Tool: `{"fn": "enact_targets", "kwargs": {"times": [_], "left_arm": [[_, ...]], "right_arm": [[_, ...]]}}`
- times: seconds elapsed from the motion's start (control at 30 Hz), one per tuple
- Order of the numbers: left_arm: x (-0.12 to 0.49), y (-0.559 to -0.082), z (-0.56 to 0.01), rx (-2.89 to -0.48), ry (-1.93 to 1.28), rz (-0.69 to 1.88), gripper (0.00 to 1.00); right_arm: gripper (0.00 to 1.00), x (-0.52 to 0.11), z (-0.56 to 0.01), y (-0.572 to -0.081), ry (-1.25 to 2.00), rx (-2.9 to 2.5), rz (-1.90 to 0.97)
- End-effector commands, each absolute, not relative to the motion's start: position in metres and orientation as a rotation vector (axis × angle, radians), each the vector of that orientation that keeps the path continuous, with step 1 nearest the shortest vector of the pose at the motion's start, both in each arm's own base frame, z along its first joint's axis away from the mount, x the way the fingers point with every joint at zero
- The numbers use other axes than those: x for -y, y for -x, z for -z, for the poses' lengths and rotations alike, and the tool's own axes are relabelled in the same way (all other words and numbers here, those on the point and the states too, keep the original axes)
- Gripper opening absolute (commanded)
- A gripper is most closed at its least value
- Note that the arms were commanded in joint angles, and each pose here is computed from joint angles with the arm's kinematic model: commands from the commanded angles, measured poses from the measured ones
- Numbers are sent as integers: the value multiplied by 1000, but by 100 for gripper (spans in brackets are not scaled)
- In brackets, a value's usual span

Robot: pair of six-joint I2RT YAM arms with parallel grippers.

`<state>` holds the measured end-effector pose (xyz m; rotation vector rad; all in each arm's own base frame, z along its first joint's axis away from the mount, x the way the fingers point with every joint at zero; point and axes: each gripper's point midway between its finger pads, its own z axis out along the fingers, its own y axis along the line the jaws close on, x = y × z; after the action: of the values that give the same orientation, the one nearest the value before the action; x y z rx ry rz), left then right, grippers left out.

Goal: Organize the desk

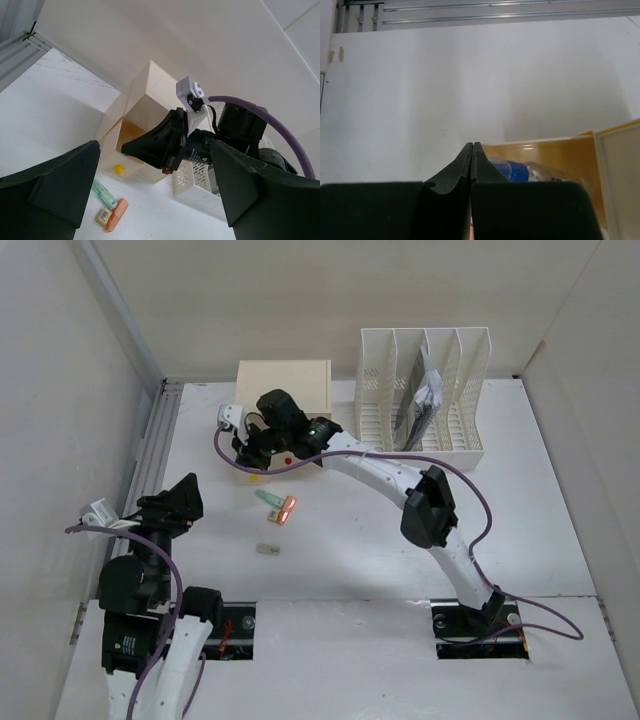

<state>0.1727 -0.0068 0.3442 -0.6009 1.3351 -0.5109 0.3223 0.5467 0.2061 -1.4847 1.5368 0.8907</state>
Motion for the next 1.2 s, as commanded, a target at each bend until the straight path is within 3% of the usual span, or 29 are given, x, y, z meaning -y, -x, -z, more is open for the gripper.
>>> {"fn": "enact_targets", "kwargs": {"times": [0.0,0.57,0.87,1.17], "left_arm": [[7,-168,-354,-1299,586,525,91],[7,-168,-354,-1299,586,525,91],[7,-168,-354,-1299,586,525,91],[7,-168,-354,-1299,586,525,91]], "right_arm": [[0,-550,-245,-303,1496,-1428,-954],[0,-536,-237,-333,1406,-1518,-749],[0,-537,-245,-258,1701,-1274,-1111],[0,-529,-216,-299,1630,-1461,-812]]}}
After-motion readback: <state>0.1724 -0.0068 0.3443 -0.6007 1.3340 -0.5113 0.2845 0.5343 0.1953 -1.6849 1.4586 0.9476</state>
